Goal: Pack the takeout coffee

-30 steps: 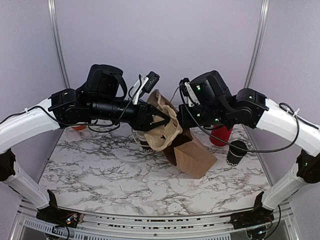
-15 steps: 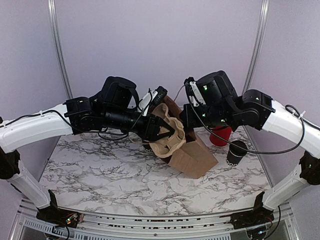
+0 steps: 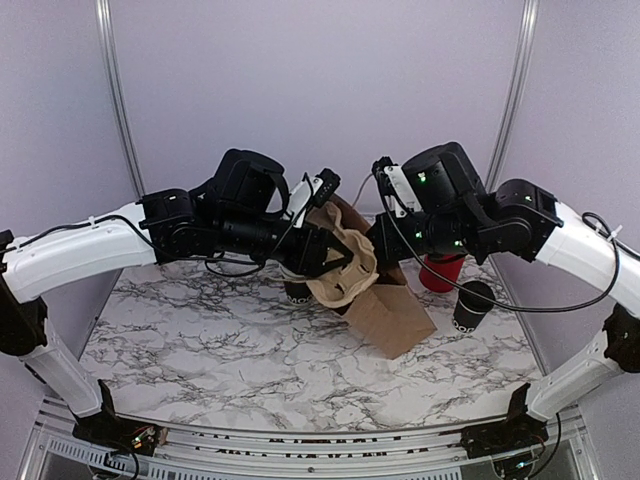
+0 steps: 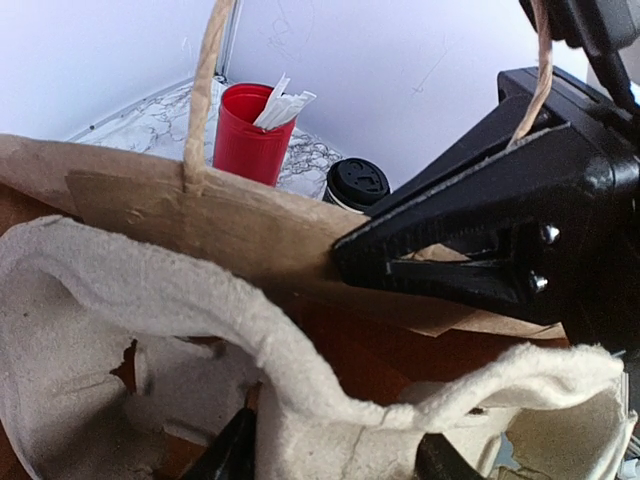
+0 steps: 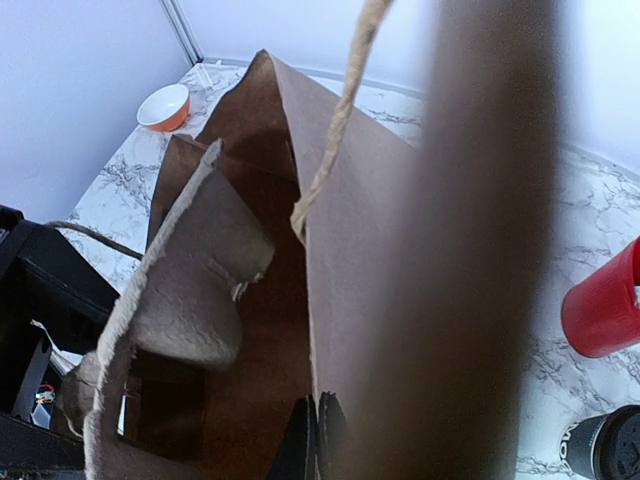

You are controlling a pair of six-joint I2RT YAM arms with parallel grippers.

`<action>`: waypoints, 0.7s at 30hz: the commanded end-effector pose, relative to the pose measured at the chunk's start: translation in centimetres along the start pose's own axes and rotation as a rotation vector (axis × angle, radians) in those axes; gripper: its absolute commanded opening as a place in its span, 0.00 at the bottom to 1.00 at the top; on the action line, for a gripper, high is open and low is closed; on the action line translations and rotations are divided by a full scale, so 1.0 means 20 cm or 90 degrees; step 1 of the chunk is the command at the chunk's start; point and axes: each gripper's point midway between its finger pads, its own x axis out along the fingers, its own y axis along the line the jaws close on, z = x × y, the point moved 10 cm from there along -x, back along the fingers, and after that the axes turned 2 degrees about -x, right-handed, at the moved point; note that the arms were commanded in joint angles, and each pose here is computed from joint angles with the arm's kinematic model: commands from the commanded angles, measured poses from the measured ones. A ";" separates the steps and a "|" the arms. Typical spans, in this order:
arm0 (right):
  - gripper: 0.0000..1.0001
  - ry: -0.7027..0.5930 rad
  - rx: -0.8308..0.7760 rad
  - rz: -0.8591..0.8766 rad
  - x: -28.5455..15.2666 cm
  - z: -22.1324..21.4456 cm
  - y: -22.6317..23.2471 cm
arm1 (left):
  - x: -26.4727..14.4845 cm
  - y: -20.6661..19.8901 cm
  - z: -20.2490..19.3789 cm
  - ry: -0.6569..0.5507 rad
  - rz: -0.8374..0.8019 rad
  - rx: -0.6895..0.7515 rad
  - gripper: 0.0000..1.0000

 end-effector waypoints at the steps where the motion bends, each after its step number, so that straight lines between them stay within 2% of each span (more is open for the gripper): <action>1: 0.00 -0.009 -0.010 0.019 -0.09 0.00 -0.01 | 0.02 -0.01 0.04 0.000 0.021 0.017 0.49; 14: 0.00 -0.013 -0.010 0.027 -0.10 0.00 -0.01 | 0.11 0.00 0.11 0.032 0.062 0.035 0.49; 21: 0.00 -0.034 0.028 0.023 -0.11 0.04 0.00 | 0.16 0.00 0.08 0.051 0.111 0.018 0.48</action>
